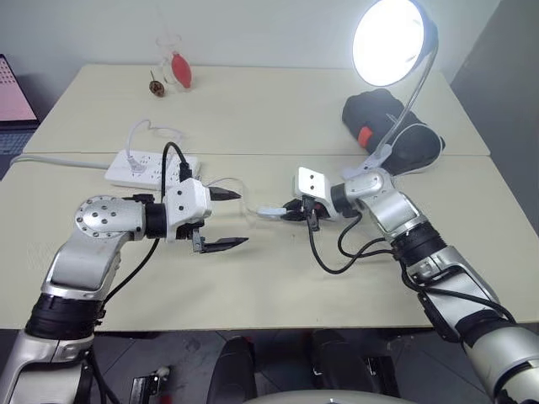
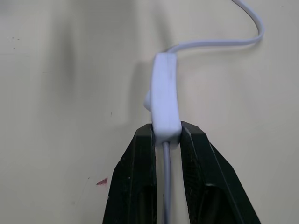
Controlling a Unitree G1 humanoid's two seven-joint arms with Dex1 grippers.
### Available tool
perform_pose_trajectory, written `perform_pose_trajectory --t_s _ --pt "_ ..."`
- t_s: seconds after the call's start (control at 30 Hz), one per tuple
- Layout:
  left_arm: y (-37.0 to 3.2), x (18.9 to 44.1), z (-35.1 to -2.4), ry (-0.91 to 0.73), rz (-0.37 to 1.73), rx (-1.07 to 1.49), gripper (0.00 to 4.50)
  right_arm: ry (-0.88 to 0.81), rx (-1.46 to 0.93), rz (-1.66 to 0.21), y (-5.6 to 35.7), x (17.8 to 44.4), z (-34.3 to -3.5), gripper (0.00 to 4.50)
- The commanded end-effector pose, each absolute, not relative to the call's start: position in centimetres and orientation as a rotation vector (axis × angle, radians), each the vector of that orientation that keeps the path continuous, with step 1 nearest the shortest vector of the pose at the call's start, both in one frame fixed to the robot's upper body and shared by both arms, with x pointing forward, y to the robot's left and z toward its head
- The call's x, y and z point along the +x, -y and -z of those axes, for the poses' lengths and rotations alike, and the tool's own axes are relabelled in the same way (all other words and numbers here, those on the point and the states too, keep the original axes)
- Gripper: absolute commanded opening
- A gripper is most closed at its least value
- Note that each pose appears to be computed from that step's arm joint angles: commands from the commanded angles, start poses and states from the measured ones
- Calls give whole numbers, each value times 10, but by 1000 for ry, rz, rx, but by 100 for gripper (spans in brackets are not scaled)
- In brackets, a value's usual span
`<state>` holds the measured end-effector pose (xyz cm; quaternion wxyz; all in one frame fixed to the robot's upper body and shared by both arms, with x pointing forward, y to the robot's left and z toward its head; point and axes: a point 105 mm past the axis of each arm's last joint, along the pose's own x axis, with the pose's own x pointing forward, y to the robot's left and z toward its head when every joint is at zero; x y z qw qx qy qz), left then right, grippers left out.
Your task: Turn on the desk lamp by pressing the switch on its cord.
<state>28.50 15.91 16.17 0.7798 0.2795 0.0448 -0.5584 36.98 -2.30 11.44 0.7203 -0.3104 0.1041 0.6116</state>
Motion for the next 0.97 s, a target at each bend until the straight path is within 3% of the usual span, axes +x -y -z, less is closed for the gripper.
perform_pose_trajectory --t_s 0.03,0.07,0.13,0.17,0.4,0.6,0.77,0.97 --pt "-163 275 -171 -91 1188 616 450 -185 -723 -1342 24 377 -118 38" --pt "-164 275 -169 -100 1181 618 450 -183 -726 -1341 25 378 -117 38" --pt "-165 274 -169 -105 1170 614 450 -175 -733 -1333 28 380 -116 109" --pt "-166 274 -169 -105 1164 607 450 -173 -732 -1335 30 380 -117 118" --pt "-170 268 -171 -135 1114 520 450 -127 -718 -1355 57 366 -134 297" --pt "-184 269 -172 -162 989 535 450 -53 -694 -1321 94 330 -176 427" --pt "-197 264 -168 -192 945 525 450 -86 -649 -1248 121 303 -180 427" --pt "-202 256 -156 -253 972 538 450 -70 -601 -1198 120 296 -183 427"
